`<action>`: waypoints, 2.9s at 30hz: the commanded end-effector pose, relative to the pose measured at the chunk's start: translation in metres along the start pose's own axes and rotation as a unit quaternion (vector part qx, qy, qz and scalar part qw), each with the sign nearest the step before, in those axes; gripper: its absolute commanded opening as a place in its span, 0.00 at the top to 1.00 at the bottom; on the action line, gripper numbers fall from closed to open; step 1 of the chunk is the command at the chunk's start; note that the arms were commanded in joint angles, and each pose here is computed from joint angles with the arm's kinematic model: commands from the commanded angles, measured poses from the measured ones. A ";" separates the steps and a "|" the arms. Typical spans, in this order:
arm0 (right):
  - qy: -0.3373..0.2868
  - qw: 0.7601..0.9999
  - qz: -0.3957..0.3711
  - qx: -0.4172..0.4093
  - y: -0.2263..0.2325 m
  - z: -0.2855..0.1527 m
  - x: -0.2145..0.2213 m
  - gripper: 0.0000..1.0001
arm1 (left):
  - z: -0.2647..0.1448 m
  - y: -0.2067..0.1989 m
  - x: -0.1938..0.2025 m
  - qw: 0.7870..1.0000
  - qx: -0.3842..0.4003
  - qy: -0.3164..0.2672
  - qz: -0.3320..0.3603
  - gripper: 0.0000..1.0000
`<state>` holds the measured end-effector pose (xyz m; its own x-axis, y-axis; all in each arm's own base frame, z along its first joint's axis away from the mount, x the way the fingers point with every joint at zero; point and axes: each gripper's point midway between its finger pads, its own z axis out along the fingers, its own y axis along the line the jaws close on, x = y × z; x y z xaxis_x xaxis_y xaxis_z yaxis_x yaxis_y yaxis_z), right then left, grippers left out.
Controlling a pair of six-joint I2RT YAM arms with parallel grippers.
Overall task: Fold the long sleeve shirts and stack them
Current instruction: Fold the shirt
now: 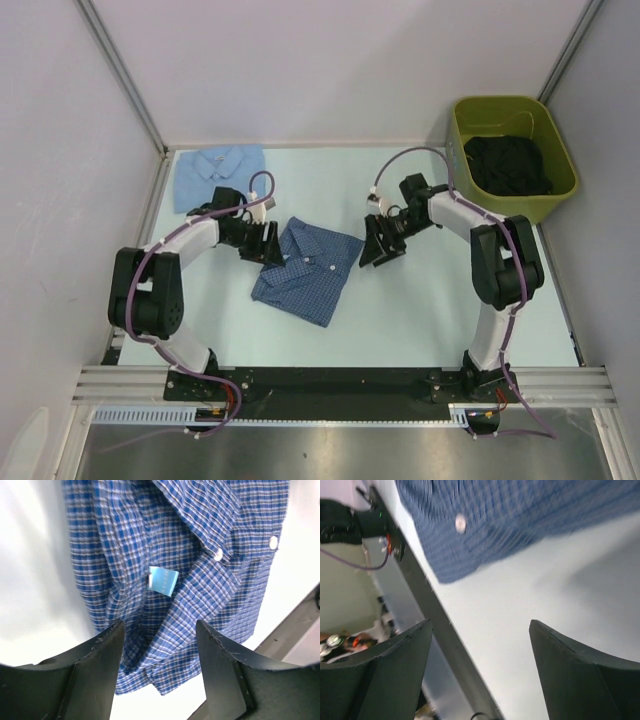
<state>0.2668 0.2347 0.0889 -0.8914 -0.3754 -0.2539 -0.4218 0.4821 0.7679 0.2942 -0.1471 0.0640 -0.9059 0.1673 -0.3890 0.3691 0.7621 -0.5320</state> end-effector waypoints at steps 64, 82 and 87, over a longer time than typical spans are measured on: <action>-0.100 0.904 -0.411 0.065 -0.022 0.083 -0.228 0.26 | -0.035 0.007 -0.025 0.987 -0.004 -0.160 -0.017 0.11; -0.059 0.898 -0.436 0.022 -0.025 0.131 -0.212 0.38 | -0.006 0.043 -0.050 0.979 0.000 -0.155 -0.136 0.12; -0.033 0.901 -0.432 0.005 -0.020 0.134 -0.194 0.40 | -0.007 0.054 -0.058 0.976 0.003 -0.160 -0.151 0.13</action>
<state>0.4409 0.3983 0.0408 -0.2704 -0.5565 -0.7856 -0.9611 0.1083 0.2542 0.3404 -0.1203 0.0444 -0.8971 -0.2173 -0.3847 0.0927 0.7587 -0.6448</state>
